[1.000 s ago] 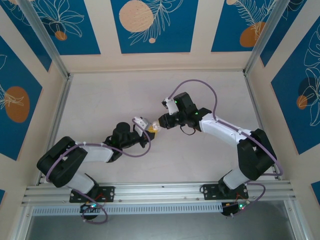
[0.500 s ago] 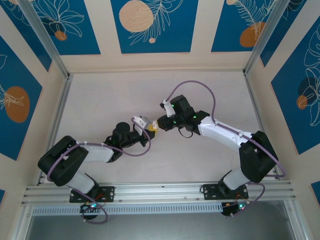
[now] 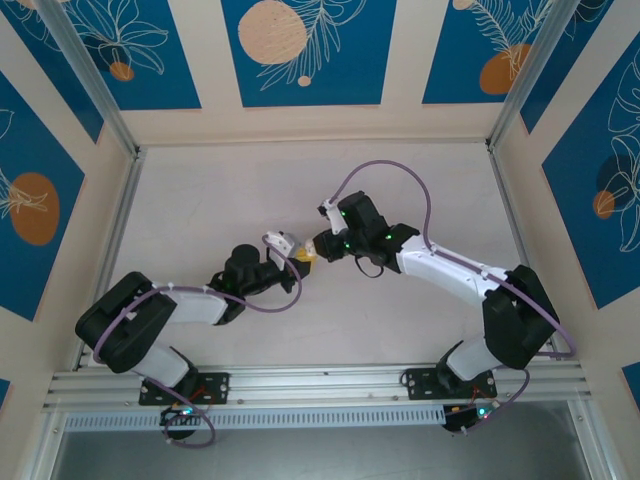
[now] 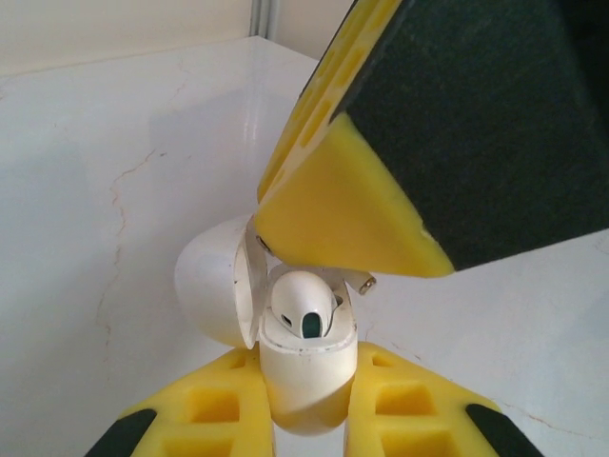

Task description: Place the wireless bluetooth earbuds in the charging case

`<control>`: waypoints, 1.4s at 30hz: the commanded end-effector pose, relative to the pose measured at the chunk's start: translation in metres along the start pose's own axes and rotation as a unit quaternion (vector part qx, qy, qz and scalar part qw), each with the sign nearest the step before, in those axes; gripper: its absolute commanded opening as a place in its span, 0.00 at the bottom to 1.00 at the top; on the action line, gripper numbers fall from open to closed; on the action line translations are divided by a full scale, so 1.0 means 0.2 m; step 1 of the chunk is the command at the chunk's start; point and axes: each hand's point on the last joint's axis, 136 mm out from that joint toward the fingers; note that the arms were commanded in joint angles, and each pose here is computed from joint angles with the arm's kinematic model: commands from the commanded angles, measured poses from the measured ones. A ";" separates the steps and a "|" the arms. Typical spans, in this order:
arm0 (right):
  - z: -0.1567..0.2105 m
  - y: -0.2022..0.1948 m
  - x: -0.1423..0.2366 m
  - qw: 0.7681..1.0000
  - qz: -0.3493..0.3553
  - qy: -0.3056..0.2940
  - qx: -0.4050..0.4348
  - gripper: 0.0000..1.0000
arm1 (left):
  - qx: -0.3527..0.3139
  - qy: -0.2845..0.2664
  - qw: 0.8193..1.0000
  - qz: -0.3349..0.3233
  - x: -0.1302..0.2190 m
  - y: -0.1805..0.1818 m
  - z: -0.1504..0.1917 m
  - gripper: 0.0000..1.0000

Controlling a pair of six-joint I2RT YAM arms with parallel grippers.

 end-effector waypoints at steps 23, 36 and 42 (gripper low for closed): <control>0.56 -0.35 0.02 0.950 0.015 0.295 -0.098 0.18 | -0.207 0.030 0.976 0.066 0.25 -0.27 -0.01 0.16; 0.81 -0.45 0.00 0.905 0.084 0.407 -0.093 0.22 | -0.207 0.036 0.977 0.046 0.29 -0.24 0.01 0.16; 0.84 -0.44 0.02 0.897 0.088 0.423 -0.097 0.32 | -0.206 0.036 0.977 0.046 0.29 -0.24 0.01 0.16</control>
Point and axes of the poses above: each hand's point on the last joint's axis, 136 mm out from that joint toward the fingers, its own x axis back along the fingers, its own y axis along the line the jaws close on, z = x × y, and after that the axes turned 1 degree about x, right-handed
